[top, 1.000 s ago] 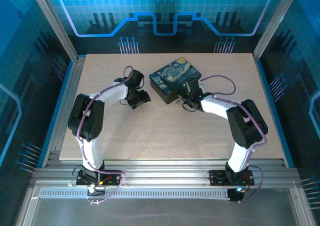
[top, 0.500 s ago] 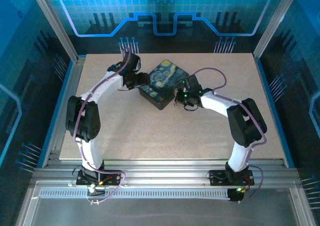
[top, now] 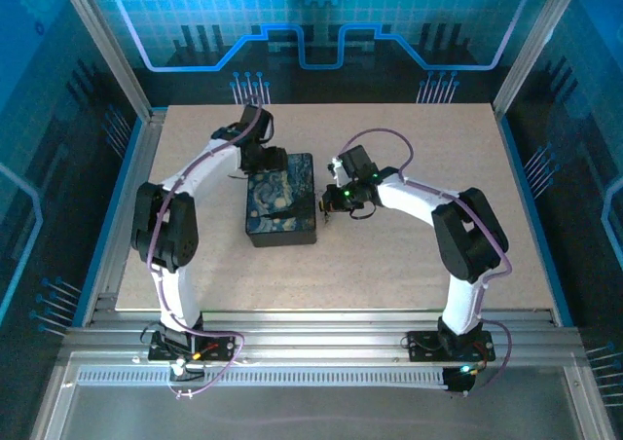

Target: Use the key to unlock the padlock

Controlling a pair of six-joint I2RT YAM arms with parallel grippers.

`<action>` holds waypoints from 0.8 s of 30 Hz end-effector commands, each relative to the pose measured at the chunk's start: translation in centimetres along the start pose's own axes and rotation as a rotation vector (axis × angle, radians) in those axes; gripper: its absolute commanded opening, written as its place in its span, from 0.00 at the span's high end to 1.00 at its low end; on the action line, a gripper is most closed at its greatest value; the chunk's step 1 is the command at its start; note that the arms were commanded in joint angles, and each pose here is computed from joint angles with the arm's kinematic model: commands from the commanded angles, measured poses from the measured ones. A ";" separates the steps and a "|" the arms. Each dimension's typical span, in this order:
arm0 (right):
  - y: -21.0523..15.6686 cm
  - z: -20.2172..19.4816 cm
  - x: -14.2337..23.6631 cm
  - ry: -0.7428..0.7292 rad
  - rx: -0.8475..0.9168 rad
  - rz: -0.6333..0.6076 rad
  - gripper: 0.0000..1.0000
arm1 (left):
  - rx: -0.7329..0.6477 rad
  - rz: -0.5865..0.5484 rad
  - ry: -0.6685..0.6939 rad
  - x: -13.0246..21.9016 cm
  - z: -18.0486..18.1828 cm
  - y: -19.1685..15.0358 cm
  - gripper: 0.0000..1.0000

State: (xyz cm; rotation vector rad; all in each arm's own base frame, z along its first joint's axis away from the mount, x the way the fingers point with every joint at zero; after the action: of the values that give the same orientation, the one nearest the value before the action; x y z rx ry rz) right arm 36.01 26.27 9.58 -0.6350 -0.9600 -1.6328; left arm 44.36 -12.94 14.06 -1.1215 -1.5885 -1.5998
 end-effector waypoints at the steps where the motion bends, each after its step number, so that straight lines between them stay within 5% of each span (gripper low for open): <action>1: 2.1 0.6 0.3 -0.009 0.031 -0.050 0.98 | -0.010 0.023 0.108 0.8 1.4 -1.6 0.35; 11: 4.5 0.1 -0.3 -0.047 -0.082 -0.141 0.96 | -0.022 0.117 0.103 -1.8 0.4 -5.0 0.37; 24: 7.2 3.1 -2.0 0.132 -0.088 -0.085 0.88 | -0.043 0.129 0.039 -4.7 -0.4 -6.0 0.44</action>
State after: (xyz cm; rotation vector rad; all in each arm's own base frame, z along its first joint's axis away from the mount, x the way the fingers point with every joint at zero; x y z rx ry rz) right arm 40.69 27.10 8.60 -0.7307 -0.9037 -1.7188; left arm 44.14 -11.76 12.42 -0.9596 -1.5222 -1.7008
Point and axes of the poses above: each hand's point on the last joint's axis, 136 mm out from that joint toward the fingers, its own x axis back along the fingers, its own z axis along the line the jaws close on, y = z × x, the point moved 3 cm from there along x, back along the fingers, and after that the axes turned 13 degrees about -x, right-handed, at the moved point
